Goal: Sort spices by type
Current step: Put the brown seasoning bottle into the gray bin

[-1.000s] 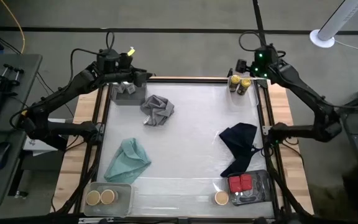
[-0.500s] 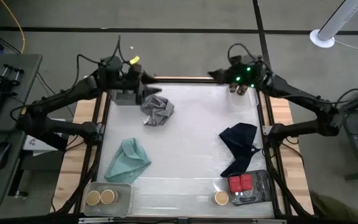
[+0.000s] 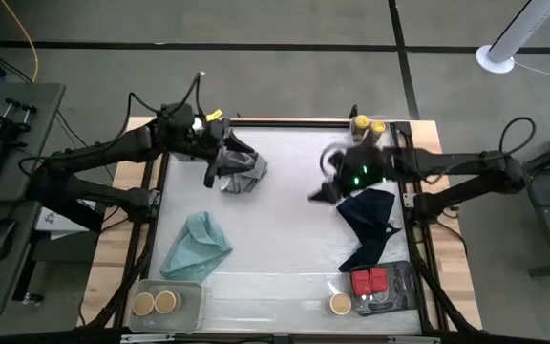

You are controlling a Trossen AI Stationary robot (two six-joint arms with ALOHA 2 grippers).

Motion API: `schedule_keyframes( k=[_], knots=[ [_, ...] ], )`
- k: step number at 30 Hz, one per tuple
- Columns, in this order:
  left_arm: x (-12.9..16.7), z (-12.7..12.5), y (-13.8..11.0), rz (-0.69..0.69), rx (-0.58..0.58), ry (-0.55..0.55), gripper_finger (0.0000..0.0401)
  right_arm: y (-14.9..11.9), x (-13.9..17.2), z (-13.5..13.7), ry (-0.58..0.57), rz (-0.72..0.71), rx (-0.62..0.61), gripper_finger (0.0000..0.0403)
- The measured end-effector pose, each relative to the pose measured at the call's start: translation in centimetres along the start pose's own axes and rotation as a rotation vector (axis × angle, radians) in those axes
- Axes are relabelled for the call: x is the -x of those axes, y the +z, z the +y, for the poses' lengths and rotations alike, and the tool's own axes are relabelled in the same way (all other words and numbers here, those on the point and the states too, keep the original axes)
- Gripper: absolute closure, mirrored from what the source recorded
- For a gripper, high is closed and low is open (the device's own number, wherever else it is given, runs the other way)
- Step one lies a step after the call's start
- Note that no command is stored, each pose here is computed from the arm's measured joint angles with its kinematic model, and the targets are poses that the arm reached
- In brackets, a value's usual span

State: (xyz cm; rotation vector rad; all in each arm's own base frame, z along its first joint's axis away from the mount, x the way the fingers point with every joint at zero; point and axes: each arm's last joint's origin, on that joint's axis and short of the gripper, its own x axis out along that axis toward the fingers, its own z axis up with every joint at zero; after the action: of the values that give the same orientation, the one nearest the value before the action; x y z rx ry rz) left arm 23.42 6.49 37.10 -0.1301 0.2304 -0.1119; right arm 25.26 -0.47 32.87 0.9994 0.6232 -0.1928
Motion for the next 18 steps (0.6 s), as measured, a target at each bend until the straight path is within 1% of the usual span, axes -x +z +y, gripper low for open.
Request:
schedule_keyframes(
  k=[2,5,7,9,11,14,17,18],
  knots=[
    [-0.2,0.0,0.0,0.000,0.015,-0.003,0.0156,-1.8,-0.2,0.9,0.006,0.058,-0.010,0.0083],
    [-0.6,0.0,-0.2,0.011,0.090,-0.007,0.0156,-4.4,-0.3,2.3,0.018,0.095,0.016,0.0098],
    [-1.0,-0.2,-0.4,0.023,0.132,-0.015,0.0156,-6.0,-0.3,3.1,0.025,0.115,0.050,0.0118],
    [-1.6,-0.6,-0.6,0.039,0.170,-0.016,0.0156,-7.6,-0.5,3.8,0.029,0.146,0.086,0.0148],
    [-2.4,-1.1,-1.0,0.055,0.193,0.022,0.0156,-9.4,-0.8,4.3,0.035,0.194,0.130,0.0187],
    [-4.1,-2.2,-1.8,0.085,0.204,0.116,0.0161,-12.5,-1.6,5.2,0.057,0.286,0.222,0.0266],
    [-6.1,-3.7,-3.0,0.125,0.239,0.212,0.0183,-15.5,-2.8,6.0,0.100,0.359,0.336,0.0363],
    [-6.7,-4.3,-3.5,0.139,0.243,0.234,0.0196,-16.4,-3.2,6.2,0.116,0.388,0.365,0.0383]
  ],
)
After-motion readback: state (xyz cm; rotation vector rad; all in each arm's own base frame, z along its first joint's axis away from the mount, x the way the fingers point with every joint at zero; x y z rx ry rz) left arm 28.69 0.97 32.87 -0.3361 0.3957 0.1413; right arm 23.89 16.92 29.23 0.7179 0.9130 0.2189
